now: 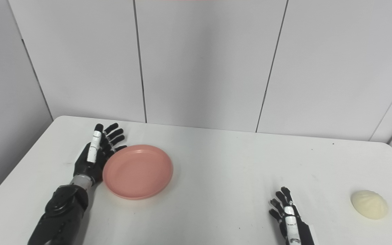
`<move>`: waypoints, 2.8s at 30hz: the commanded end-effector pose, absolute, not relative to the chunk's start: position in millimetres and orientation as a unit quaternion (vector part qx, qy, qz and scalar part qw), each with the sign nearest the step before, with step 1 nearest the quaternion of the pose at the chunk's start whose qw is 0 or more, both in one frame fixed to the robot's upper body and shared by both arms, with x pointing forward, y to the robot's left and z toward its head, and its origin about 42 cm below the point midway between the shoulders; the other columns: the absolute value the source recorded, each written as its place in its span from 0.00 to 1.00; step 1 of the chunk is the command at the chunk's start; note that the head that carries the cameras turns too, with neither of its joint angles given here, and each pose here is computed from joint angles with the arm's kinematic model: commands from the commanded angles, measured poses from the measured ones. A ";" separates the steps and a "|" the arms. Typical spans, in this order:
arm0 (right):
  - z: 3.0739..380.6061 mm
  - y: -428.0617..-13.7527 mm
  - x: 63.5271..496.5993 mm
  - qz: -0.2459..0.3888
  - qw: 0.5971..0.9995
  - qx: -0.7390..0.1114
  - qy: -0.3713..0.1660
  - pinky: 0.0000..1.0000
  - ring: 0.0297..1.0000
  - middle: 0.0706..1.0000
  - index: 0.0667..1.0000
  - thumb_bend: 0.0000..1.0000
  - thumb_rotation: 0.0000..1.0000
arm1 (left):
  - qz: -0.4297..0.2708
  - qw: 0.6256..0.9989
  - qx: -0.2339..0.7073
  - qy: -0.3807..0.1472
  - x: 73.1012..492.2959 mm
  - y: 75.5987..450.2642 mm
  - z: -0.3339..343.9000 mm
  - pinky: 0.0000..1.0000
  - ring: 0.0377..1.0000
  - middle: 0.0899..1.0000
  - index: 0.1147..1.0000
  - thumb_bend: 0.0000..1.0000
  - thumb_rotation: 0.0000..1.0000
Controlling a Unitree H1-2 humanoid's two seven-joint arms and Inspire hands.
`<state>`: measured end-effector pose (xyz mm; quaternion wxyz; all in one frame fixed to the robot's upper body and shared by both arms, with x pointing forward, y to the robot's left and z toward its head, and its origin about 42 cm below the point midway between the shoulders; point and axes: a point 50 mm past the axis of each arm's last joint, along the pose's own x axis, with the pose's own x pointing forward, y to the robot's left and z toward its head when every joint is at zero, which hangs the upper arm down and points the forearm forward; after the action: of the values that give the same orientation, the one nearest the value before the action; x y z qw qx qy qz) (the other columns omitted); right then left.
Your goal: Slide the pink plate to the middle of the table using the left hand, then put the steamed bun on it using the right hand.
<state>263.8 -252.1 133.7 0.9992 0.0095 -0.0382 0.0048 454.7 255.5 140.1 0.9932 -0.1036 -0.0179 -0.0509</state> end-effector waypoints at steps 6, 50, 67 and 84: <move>140.4 -239.8 263.8 0.014 0.999 0.019 -0.036 0.87 0.89 0.94 0.95 0.79 1.00 | -0.075 0.990 -0.121 0.001 452.5 223.2 139.2 0.75 0.86 0.83 0.79 0.90 0.85; 148.7 -189.8 261.8 0.005 0.999 0.011 -0.036 0.83 0.89 0.95 0.97 0.80 1.00 | -0.082 0.983 -0.164 0.014 418.3 131.4 125.8 0.84 0.90 0.84 0.79 0.87 0.86; 266.7 -254.1 278.8 -0.110 0.950 -0.199 -0.216 0.75 0.82 0.86 0.92 0.71 0.80 | -0.097 0.984 -0.149 0.024 424.0 130.7 113.1 0.84 0.88 0.84 0.77 0.85 0.87; 363.9 -356.4 312.0 -0.109 0.833 -0.533 -0.102 0.63 0.82 0.91 0.87 0.89 0.57 | -0.098 0.985 -0.142 0.026 431.0 126.1 105.9 0.82 0.87 0.84 0.77 0.83 0.88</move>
<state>310.4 -349.4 340.4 0.8476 -0.5164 -0.0828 -0.0898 438.8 122.5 128.4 0.9824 -0.1498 -0.0195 -0.1103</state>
